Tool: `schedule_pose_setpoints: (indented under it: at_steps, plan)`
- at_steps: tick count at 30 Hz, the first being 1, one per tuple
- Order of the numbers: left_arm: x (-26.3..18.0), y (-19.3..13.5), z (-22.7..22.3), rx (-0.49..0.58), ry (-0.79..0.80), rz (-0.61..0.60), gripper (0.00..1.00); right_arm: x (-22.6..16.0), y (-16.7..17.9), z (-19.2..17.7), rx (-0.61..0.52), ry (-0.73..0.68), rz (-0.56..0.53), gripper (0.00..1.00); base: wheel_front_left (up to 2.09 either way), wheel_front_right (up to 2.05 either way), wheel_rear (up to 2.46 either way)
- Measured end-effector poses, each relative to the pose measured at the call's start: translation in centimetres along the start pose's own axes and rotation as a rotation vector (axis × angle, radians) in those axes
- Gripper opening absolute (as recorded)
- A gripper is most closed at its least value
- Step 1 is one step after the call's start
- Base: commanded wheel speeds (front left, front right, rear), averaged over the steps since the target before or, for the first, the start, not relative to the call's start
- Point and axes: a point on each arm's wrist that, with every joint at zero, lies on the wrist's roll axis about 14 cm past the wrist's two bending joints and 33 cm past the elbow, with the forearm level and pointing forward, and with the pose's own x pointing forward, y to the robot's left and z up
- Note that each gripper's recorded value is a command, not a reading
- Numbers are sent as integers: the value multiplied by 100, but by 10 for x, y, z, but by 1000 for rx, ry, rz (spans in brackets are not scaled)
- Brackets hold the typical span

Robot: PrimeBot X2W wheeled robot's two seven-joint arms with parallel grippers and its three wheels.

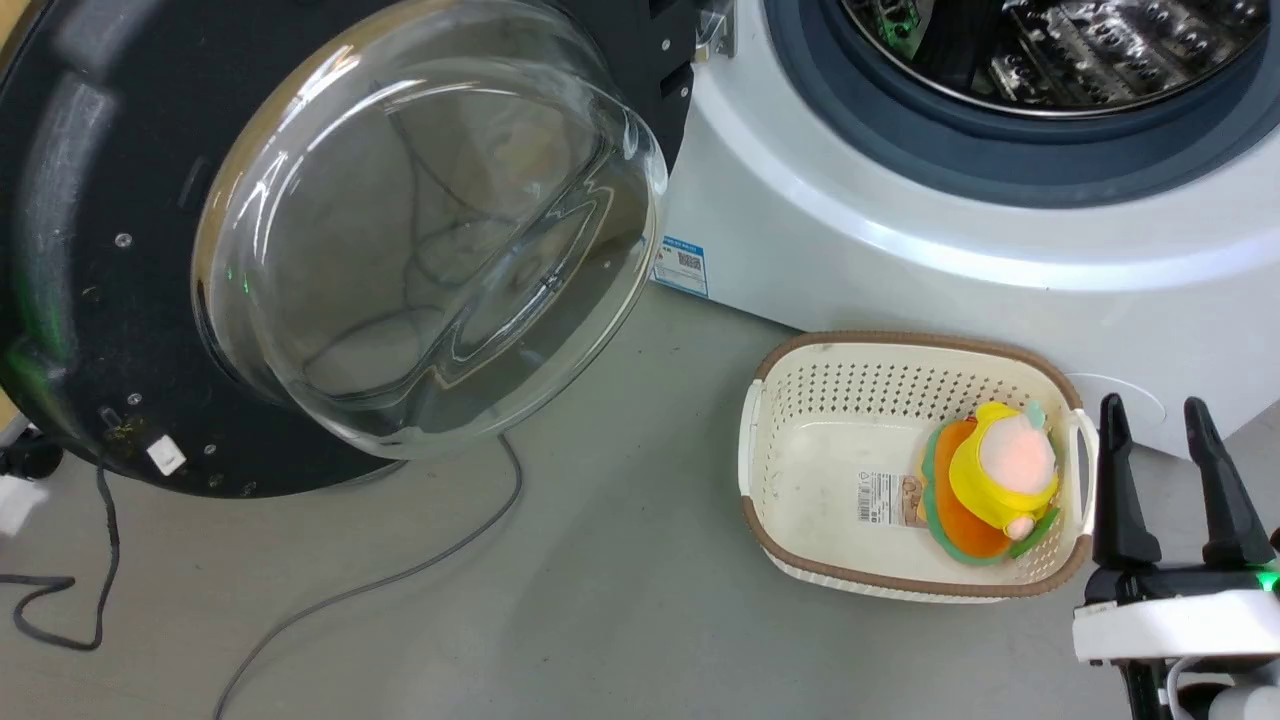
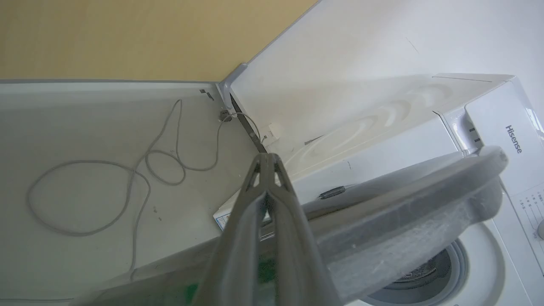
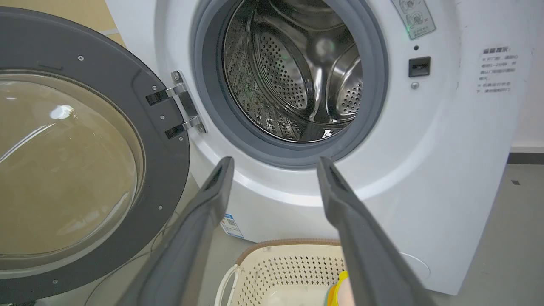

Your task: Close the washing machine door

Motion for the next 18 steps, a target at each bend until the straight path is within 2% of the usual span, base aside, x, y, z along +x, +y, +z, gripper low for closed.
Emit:
schedule_pose_setpoints:
  at_steps: [6,11,18]
  plan:
    - [-4,-3,-14,-35,85,-37,0,5,-1,-2,27,-11,-4,100,0,0,0]
    - [-16,-14,-32,65,180,-78,0,4,-1,3,29,-25,-8,100,0,0,0]
    - [-47,-46,-70,163,313,-211,0,4,5,13,28,-45,3,100,0,0,0]
